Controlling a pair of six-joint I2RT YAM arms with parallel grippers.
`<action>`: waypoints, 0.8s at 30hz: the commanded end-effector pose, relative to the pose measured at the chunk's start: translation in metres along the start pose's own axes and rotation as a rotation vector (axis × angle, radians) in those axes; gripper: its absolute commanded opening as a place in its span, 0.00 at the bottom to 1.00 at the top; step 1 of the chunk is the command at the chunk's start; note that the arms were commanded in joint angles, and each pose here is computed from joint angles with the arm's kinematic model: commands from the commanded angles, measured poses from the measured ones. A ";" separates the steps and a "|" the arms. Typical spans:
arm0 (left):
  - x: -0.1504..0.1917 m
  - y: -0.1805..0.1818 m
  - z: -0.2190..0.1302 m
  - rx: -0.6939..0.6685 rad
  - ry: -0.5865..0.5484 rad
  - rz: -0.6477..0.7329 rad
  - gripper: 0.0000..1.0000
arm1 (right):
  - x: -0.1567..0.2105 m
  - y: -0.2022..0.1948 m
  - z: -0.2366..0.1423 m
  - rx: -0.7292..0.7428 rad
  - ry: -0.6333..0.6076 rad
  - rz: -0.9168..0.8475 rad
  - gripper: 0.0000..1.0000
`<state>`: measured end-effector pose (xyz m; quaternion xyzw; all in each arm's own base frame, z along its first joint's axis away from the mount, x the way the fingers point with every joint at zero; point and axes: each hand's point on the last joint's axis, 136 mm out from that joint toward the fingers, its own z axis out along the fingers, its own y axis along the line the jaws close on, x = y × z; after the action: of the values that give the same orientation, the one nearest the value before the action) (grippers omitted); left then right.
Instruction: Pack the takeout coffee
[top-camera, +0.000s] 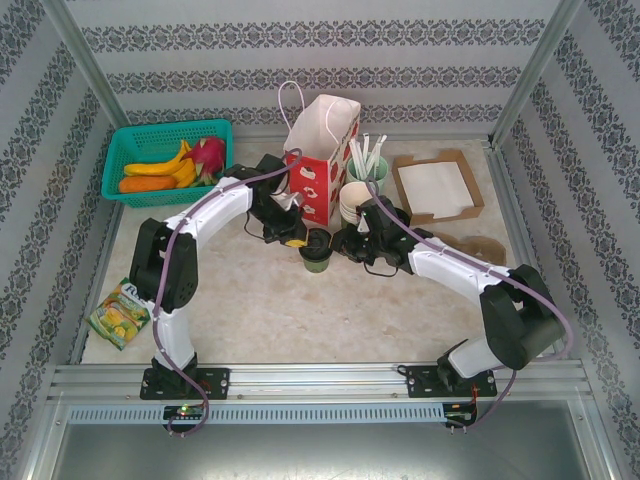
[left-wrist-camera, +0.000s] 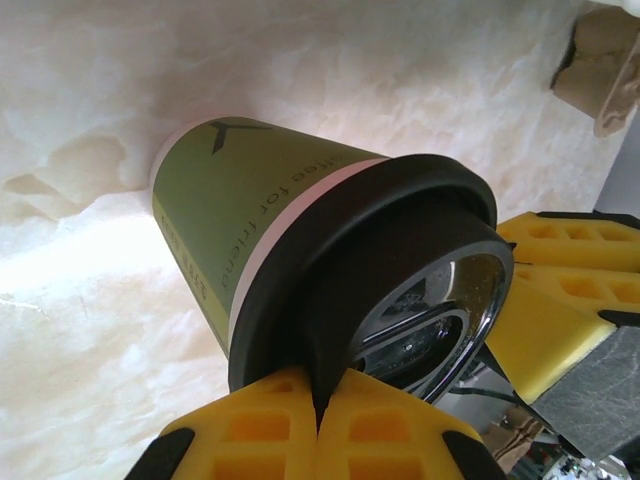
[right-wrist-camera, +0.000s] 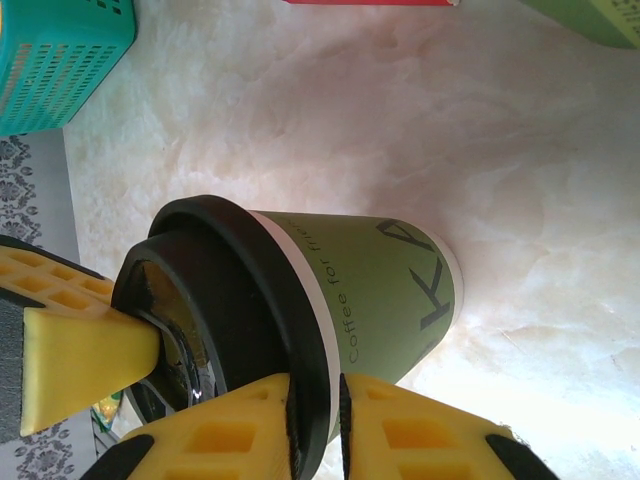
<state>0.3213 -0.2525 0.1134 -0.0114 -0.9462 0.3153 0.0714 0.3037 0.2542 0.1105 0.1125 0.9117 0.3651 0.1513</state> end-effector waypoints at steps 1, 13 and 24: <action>0.052 0.139 0.071 -0.471 0.269 -0.166 0.00 | 0.042 -0.076 0.012 0.260 0.120 0.058 0.22; 0.009 0.055 -0.013 -0.491 0.041 0.109 0.00 | -0.004 0.034 -0.036 -0.086 -0.063 -0.106 0.35; 0.015 0.019 -0.019 -0.495 0.044 0.274 0.00 | -0.008 0.031 -0.034 -0.107 -0.057 -0.078 0.41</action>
<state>0.3199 -0.2358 0.1319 -0.1294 -0.9823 0.1351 0.0136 0.2995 0.2543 0.1611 0.0749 0.8883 0.4054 0.2025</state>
